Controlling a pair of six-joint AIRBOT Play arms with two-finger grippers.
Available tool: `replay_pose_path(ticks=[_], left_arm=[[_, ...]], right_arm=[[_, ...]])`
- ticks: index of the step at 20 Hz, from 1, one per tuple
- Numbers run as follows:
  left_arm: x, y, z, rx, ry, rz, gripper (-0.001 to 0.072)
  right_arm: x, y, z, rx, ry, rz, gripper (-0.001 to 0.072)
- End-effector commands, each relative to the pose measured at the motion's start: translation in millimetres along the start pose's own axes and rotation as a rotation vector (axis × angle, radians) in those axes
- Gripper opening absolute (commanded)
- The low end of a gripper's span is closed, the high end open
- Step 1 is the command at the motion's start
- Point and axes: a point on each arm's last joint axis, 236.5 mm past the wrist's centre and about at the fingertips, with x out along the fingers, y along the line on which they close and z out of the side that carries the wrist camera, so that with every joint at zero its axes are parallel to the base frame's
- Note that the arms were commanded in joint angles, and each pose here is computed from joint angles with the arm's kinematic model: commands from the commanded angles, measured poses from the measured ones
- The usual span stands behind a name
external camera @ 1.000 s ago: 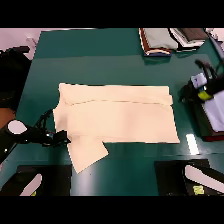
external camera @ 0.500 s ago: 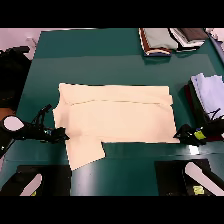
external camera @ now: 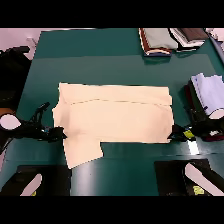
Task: Fold the shirts.
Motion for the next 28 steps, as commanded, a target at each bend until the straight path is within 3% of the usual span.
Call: replay_pose_path(ticks=[1, 7, 12, 21, 28], left_arm=[[-23.7, -2.4, -13.7, 0.023, -0.017, 0.036, 0.0019], [-50.3, -11.1, -78.6, 0.052, 0.102, 0.041, 0.0021], [-60.0, -18.1, -35.0, 0.076, 0.0, 0.045, 0.0021], [-38.4, 4.9, 108.6, 0.116, -0.097, 0.138, 0.0023], [-17.0, 17.7, 160.8, 0.09, -0.158, 0.154, 0.0024]], right_arm=[[-17.2, 3.1, -3.4, -0.115, 0.025, -0.082, 0.0017], [-77.7, -5.3, -30.4, -0.245, -0.045, -0.292, 0.0017], [-89.7, -4.0, -30.8, -0.262, -0.113, -0.315, 0.0016], [-131.0, 35.8, 96.3, -0.273, -0.211, -0.24, 0.0016], [-115.0, 89.8, 178.2, -0.357, -0.224, -0.152, 0.0018]])
